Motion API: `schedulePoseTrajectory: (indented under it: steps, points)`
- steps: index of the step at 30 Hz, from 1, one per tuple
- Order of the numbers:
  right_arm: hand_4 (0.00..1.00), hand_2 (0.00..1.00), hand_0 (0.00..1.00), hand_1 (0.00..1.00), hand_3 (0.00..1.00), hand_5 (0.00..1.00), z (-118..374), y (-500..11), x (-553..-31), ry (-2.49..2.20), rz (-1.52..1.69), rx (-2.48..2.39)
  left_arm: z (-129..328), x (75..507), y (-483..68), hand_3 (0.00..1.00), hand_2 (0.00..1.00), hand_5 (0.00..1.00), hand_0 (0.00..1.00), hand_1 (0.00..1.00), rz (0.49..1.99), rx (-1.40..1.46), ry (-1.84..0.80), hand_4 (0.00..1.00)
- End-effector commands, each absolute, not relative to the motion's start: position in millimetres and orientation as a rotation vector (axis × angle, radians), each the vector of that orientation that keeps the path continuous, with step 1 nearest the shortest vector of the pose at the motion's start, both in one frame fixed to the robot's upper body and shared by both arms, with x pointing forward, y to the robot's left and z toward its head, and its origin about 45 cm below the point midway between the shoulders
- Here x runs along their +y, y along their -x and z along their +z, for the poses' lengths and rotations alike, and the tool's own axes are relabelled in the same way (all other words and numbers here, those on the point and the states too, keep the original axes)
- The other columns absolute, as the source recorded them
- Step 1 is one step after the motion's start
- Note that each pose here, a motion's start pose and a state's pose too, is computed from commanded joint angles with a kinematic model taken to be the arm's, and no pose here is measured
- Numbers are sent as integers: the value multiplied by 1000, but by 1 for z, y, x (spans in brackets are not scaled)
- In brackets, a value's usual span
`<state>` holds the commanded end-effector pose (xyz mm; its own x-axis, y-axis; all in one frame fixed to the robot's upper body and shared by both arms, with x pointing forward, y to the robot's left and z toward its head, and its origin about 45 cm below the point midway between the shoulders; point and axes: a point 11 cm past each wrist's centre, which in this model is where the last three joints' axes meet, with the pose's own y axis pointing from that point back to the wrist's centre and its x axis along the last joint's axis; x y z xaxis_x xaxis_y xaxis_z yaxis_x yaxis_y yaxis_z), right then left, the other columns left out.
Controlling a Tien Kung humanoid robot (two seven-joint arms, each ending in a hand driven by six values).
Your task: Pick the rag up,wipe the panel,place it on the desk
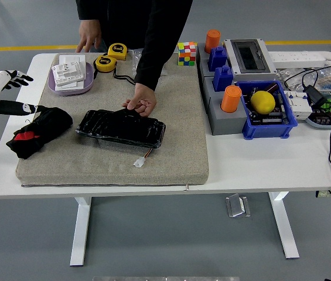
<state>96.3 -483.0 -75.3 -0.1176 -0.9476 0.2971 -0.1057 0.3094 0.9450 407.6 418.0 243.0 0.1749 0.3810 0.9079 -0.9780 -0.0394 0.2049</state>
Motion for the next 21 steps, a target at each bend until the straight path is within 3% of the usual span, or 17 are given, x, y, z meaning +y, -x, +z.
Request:
schedulePoseTrajectory:
  steps: [21]
  points:
    - [998,722,787,713,669,514,-74,-94,-486,-1006,-986,-1502,203,415,-408,811,802,491,736,778,1278,-715,-1124,998]
